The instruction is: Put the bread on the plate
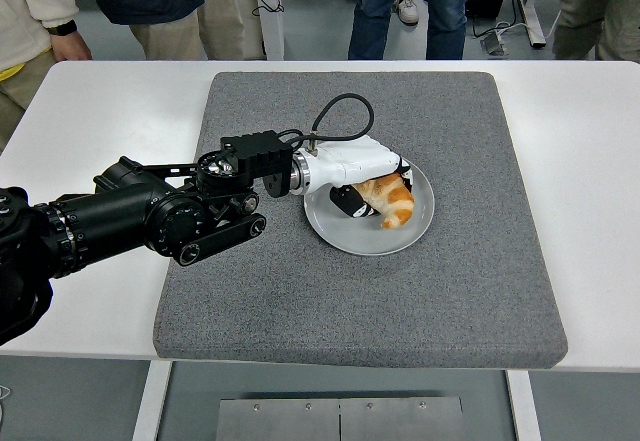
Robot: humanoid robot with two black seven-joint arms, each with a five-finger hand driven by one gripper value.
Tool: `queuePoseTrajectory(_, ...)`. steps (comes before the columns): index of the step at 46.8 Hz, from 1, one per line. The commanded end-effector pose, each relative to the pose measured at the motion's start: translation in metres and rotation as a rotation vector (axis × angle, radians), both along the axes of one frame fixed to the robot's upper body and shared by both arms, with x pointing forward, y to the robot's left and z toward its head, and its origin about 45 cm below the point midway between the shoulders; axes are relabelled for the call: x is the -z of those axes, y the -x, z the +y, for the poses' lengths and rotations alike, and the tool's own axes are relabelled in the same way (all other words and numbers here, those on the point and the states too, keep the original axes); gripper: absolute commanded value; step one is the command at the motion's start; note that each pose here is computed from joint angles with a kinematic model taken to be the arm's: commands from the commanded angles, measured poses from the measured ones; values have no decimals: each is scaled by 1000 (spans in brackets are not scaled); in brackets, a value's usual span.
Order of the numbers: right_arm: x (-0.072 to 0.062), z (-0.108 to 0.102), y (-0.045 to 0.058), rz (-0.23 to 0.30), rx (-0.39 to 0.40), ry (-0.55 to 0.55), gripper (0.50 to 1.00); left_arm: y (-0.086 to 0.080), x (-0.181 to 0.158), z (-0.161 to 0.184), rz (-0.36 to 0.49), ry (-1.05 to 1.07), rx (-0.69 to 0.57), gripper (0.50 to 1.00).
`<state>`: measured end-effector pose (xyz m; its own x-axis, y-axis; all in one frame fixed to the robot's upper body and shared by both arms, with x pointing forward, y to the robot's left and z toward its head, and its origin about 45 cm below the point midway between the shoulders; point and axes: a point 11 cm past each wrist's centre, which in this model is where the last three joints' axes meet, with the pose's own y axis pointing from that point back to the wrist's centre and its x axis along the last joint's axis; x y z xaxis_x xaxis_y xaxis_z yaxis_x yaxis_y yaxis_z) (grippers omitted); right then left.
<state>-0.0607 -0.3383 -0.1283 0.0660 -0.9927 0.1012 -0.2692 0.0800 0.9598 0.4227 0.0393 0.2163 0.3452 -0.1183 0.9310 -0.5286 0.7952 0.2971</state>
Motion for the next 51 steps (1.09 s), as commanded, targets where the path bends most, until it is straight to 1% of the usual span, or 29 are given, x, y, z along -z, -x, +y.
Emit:
queuePoseTrajectory(1,0,0,0,0,0,0,1000,-1,2,0,-1,1,-7,500)
queuePoseTrajectory(15,0,0,0,0,0,0,1000,1,12,1,-11,3,-12,500)
queuePoseTrajectory(36,0,0,0,0,0,0,1000,-2,10,-1,-21,20,-31,500)
queuePoseTrajectory(40,0,0,0,0,0,0,1000,-2,10,-1,-14,27,-36,599)
queuePoseTrajectory(45,0,0,0,0,0,0,1000,0,8,-3,-11,33,-25,769)
queuePoseTrajectory(48,0,0,0,1,0,0,1000,0,7,-3,-10,36,-24,879)
queuePoseTrajectory(51,0,0,0,0,0,0,1000,-1,4,-3,-12,37,-24,934)
